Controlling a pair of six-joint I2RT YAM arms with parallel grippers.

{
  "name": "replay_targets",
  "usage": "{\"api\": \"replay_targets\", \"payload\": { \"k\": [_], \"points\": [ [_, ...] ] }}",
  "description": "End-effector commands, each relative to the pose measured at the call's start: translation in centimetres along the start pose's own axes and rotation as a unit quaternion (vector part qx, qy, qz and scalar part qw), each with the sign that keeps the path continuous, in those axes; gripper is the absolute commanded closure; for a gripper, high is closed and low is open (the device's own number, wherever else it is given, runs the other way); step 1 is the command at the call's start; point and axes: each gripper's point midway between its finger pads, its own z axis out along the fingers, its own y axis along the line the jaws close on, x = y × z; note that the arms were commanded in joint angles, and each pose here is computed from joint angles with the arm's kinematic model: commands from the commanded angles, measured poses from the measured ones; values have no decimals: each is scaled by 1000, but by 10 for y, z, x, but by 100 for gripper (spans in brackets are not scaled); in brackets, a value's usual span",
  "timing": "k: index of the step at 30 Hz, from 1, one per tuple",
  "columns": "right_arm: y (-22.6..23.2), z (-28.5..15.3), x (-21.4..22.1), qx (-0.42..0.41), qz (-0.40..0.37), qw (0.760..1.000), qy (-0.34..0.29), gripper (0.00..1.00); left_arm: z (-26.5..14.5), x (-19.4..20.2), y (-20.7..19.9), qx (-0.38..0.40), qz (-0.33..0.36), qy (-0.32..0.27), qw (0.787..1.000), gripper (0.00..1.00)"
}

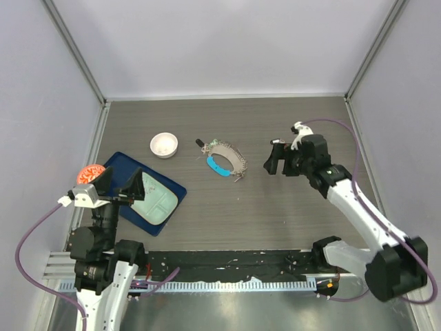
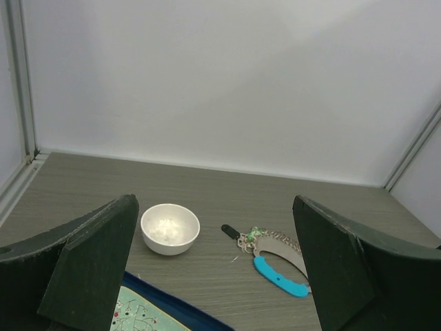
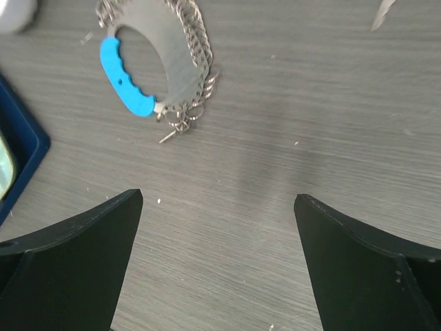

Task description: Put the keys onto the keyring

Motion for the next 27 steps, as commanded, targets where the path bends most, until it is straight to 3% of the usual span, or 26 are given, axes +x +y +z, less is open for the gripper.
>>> {"api": "replay_targets", "payload": {
  "k": [1, 13, 20, 27],
  "points": [
    [26, 31, -5, -39, 6, 999, 23, 0, -9, -12, -1, 1, -11, -25, 1000, 0],
    [75, 135, 50, -43, -54, 991, 112, 4, -11, -15, 7, -23, -10, -26, 999, 0],
    [97, 154, 78, -42, -101, 984, 137, 6, -12, -15, 7, -23, -10, -23, 999, 0],
    [168, 142, 104, -146, -162, 964, 150, 7, -12, -15, 7, -24, -11, -23, 999, 0]
  ]
}}
